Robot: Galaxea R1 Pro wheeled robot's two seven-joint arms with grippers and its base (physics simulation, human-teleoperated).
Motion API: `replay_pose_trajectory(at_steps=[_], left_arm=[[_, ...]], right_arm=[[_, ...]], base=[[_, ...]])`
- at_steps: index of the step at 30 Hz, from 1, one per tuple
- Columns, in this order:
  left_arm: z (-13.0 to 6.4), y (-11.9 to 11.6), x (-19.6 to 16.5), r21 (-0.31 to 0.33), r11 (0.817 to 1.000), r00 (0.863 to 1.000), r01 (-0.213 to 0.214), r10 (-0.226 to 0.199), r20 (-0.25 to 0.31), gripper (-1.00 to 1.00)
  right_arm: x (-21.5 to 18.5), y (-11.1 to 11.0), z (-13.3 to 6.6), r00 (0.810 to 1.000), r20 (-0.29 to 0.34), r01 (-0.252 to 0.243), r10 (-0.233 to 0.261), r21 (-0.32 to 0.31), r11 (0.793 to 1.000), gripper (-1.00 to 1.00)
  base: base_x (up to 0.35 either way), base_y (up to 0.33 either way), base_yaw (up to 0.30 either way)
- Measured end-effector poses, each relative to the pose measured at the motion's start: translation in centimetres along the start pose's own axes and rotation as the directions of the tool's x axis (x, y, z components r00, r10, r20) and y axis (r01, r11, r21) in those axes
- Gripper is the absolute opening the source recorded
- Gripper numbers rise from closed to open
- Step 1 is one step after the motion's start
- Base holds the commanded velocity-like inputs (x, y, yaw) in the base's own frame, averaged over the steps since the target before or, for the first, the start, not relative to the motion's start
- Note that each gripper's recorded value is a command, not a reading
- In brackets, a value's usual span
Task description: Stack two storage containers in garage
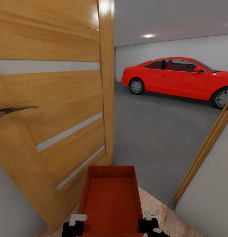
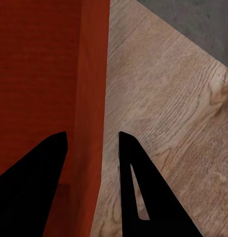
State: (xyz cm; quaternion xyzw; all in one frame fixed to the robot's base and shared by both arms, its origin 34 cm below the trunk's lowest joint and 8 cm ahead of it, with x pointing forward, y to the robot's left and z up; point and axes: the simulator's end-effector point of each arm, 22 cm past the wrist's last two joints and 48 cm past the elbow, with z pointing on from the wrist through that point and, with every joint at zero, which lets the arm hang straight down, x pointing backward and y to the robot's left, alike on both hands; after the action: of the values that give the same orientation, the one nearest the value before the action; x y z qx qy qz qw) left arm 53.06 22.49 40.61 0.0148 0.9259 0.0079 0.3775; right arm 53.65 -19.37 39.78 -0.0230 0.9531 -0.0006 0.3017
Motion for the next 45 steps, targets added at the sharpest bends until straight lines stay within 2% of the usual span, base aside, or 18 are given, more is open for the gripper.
replay_pose_trajectory(at_steps=[16, 45], left_arm=[[0.01, 0.0, -0.04, 0.0, 1.0, 1.0, -0.001, 0.001, 0.001, -1.0], [0.01, -0.01, -0.06, 0.0, 1.0, 1.0, -0.001, 0.001, 0.002, -1.0]], right_arm=[[0.0, 0.01, 0.0, 1.0, 0.0, 0.001, -0.001, 0.0, 1.0, -1.0], [-0.01, 0.01, 0.0, 1.0, 0.0, 0.001, -0.001, 0.0, 1.0, -1.0]], base=[[0.0, 0.0, -0.07], [0.0, 0.0, -0.003]])
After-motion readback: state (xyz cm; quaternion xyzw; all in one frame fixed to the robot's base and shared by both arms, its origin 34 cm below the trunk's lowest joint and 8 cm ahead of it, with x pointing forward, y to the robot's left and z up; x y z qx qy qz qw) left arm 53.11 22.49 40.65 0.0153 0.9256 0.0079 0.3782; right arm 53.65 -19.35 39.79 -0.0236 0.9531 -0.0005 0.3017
